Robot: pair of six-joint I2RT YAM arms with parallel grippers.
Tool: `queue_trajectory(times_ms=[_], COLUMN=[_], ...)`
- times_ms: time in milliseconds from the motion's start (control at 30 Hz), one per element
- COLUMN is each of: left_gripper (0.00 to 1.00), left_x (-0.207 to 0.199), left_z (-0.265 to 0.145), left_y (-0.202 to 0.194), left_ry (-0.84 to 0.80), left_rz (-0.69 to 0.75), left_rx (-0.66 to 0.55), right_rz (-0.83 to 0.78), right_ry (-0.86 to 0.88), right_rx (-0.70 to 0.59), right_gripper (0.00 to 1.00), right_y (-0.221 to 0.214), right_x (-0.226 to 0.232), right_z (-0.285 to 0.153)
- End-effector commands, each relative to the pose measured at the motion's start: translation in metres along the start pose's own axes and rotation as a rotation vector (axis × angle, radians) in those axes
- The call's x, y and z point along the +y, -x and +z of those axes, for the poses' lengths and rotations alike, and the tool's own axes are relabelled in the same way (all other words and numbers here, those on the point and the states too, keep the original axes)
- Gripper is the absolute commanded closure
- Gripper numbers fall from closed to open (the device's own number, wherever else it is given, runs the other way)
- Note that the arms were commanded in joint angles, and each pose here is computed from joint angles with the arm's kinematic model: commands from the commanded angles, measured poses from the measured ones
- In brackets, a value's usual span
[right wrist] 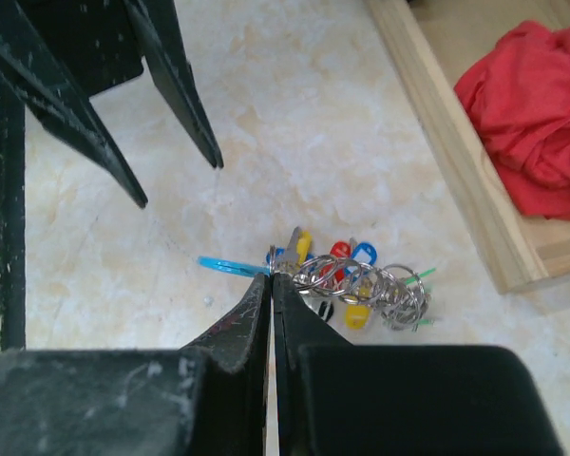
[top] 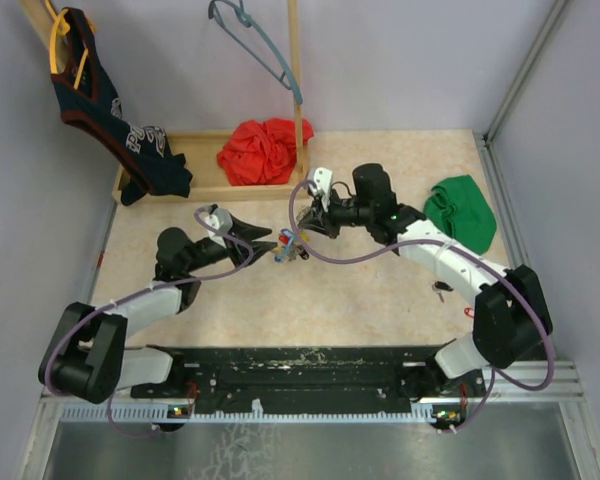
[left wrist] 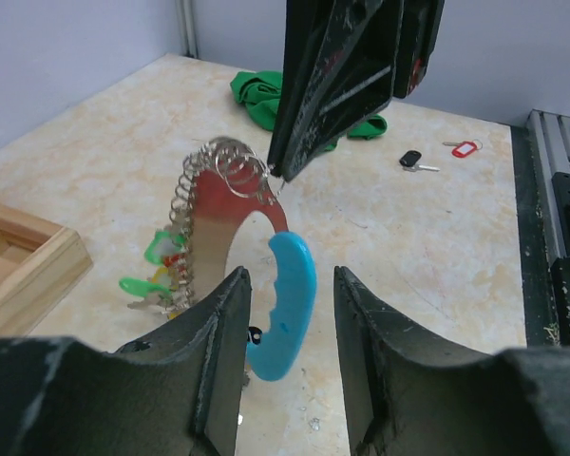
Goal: Put the keys on the keyring
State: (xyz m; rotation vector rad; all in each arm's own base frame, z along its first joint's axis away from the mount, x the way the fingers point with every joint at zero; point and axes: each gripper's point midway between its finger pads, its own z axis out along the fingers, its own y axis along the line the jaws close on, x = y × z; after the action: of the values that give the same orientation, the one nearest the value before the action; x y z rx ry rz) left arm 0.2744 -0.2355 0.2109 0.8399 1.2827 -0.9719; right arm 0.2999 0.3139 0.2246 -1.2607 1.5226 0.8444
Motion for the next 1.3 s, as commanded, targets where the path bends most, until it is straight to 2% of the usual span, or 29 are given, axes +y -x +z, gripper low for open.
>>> queue_trajectory(times_ms=[0,267,433,700,1267], left_gripper=[0.55,0.56,0.56,0.57,0.74], left_x=[-0.008,-0.017,-0.024,-0.025,-0.027], left_z=[0.003,0.011,0.014,0.027,0.042], left_y=[0.003,-0.010,-0.012,-0.020,-0.045], left_ry=[-0.075,-0.205,-0.270,-0.321,-0.356], left_rz=[0.019,-0.002,0.049,0.055,0.070], left_rx=[-0.021,-0.001,0.003,0.049,0.176], right_rz=[-0.083,-0.116,-0.151,-0.172,-0.196], right_ry=[0.055,0.071,0.103,0.144,0.159], right_rx=[-0.033,0.114,0.166,0.228,0.224], right_gripper=[1.00,1.00,1.00,1.00,1.00], right_y=[0.006,-0.015,-0.018,-0.019,-0.006], right_x=[0.012,0.020,0.028,0.036,0.040], right_z=[0.004,0.007,0.009,0.010,0.009])
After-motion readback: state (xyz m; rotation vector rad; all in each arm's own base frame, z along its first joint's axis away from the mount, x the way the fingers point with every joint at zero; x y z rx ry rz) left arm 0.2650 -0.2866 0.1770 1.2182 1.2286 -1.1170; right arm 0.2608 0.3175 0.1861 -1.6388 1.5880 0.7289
